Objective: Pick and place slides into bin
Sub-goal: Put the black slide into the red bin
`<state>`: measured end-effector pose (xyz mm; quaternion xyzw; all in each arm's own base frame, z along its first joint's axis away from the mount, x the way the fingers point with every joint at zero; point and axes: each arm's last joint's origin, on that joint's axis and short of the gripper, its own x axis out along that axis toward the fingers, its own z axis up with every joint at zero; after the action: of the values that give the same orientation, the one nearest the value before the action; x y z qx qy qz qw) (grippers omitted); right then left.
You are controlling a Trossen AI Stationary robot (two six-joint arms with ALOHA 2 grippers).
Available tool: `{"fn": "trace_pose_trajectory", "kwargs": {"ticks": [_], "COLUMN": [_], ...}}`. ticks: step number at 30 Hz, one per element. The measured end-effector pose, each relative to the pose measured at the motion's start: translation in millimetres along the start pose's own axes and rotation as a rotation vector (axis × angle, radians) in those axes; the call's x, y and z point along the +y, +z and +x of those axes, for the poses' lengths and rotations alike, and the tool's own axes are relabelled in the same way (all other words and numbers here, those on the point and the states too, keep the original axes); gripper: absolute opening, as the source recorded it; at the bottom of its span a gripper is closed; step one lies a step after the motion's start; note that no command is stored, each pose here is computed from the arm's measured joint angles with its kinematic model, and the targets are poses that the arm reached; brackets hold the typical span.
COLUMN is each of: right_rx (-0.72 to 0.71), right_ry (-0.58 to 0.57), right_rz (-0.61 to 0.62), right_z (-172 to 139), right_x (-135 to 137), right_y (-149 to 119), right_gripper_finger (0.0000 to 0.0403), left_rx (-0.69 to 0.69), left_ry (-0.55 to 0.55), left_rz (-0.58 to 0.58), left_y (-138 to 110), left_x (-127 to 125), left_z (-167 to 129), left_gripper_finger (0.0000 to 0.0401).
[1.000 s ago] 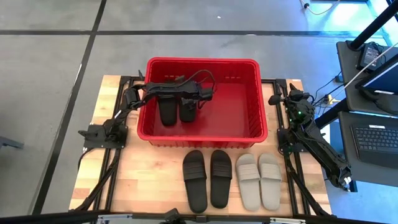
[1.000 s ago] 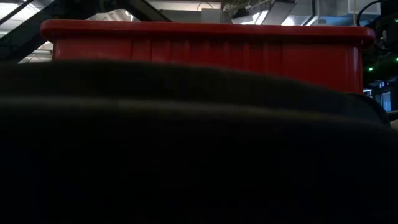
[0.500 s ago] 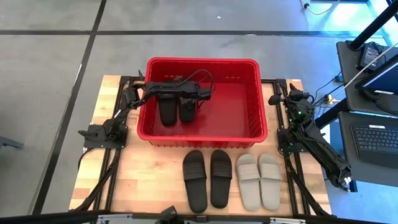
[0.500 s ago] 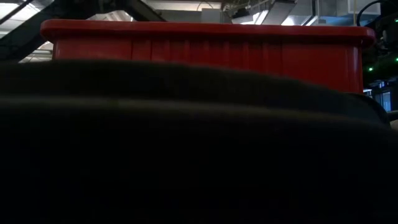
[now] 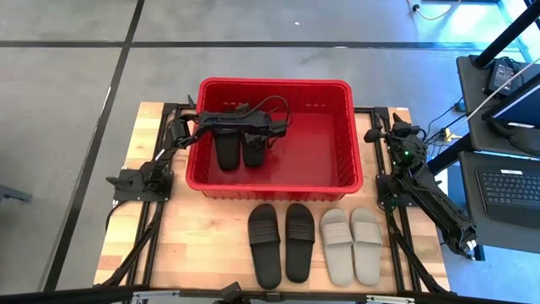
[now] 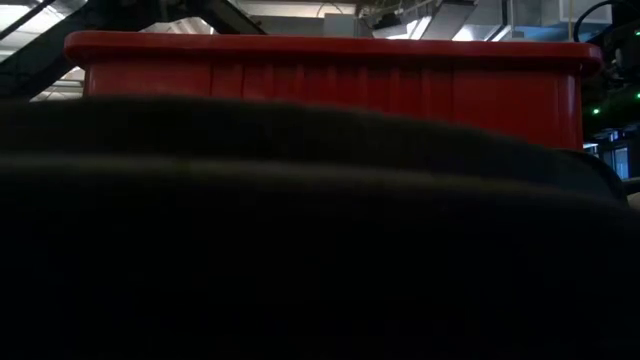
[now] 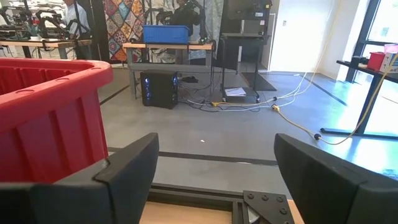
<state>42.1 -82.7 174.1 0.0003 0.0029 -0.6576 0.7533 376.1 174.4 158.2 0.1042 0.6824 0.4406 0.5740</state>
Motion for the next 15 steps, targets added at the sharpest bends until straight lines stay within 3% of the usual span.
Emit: {"fn": "trace_pose_trajectory", "kwargs": {"ticks": [8, 15], "right_rx": [0.0, 0.0], "right_ry": [0.0, 0.0], "right_rz": [0.0, 0.0], "right_z": [0.0, 0.0], "right_x": [0.0, 0.0], "right_y": [0.0, 0.0], "right_gripper_finger": [0.032, 0.032], "left_rx": [0.007, 0.016], "left_ry": [-0.023, -0.048], "left_rz": [0.031, 0.032], "left_y": [-0.8, -1.2], "left_x": [-1.3, -1.3], "left_z": [-0.4, 0.2], "left_gripper_finger": [0.0059, 0.0129]}}
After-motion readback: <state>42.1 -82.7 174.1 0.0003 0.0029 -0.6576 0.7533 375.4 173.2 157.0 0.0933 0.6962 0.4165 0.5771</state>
